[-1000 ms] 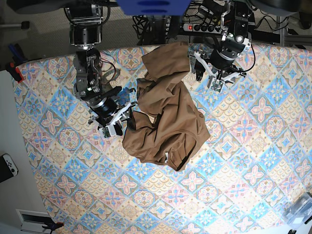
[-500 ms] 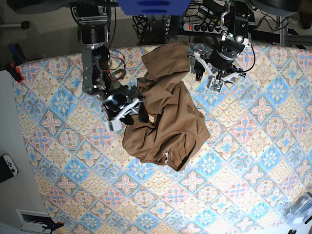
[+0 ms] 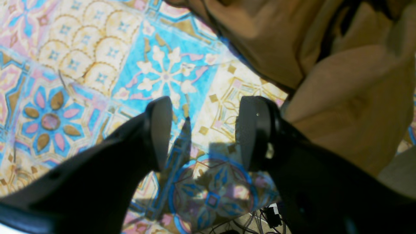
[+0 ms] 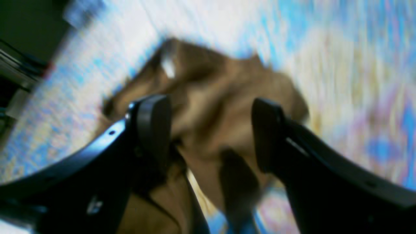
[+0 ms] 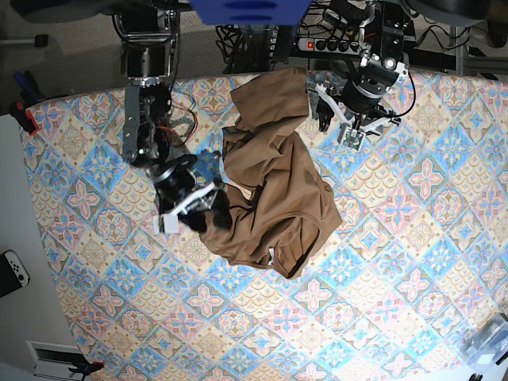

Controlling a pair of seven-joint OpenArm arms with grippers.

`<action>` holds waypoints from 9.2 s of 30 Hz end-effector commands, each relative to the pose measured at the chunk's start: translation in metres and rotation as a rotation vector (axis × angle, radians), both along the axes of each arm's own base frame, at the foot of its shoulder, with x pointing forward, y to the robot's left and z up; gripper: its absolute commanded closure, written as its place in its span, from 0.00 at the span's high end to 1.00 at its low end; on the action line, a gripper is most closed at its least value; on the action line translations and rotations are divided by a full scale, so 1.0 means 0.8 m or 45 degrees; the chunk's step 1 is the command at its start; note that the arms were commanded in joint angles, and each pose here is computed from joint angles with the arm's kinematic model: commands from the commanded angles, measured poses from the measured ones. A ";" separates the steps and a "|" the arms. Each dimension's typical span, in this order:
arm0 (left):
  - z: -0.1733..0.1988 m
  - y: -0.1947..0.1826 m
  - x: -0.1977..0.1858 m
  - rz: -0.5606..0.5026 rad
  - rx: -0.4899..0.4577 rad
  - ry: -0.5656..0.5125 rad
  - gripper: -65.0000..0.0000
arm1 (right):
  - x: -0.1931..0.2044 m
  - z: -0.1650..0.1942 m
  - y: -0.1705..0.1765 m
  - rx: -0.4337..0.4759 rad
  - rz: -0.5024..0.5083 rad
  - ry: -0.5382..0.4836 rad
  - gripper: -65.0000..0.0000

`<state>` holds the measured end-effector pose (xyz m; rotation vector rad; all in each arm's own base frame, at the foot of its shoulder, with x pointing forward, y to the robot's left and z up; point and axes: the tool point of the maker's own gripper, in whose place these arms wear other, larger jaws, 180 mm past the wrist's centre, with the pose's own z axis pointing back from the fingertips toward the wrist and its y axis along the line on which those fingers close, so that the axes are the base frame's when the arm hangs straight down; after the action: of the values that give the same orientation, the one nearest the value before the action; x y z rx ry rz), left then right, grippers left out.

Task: Layout the t-shirt on the table in an organized manner, then fold the t-shirt properly
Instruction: 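Reach the right gripper to the t-shirt edge and grasp it, then drag the held edge away from the shirt with the right gripper, then grasp another edge of the t-shirt with the left gripper, then pull the held edge away from the right gripper with the left gripper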

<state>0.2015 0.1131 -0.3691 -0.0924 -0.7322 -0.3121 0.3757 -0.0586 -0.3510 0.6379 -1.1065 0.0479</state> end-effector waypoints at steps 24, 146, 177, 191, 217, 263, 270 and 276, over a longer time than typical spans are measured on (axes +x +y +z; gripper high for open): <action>0.009 -0.002 0.004 -0.005 -0.007 -0.037 0.49 | -0.059 -0.136 0.019 -0.076 0.147 0.340 0.58; 0.121 -0.031 0.232 -0.191 0.118 -0.401 0.00 | -0.052 -0.003 -0.303 -0.127 -0.717 0.028 0.00; 0.121 0.037 0.153 -0.158 0.143 -0.361 0.00 | -0.112 -0.034 -0.242 -0.263 -0.476 0.196 0.00; 0.065 0.065 0.254 0.025 0.087 -0.182 0.32 | 0.003 0.001 -0.257 -0.347 -0.438 0.209 0.00; 0.042 0.006 0.148 -0.142 0.248 -0.199 0.61 | 0.009 -0.002 -0.223 -0.393 -0.330 0.201 0.00; 0.057 0.035 0.209 0.034 0.207 -0.328 0.00 | 0.009 0.000 -0.221 -0.393 -0.326 0.196 0.00; 0.102 0.022 0.166 -0.077 0.296 -0.339 0.00 | -0.012 0.007 -0.223 -0.442 -0.327 0.173 0.00; 0.059 0.018 0.097 -0.196 0.341 -0.180 0.00 | -0.055 0.004 -0.225 -0.512 -0.320 0.182 0.00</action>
<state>0.2703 0.1288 -0.3351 0.1256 -0.7640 -0.5673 0.3239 -0.2342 -0.3625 0.1455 -0.9462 -0.0013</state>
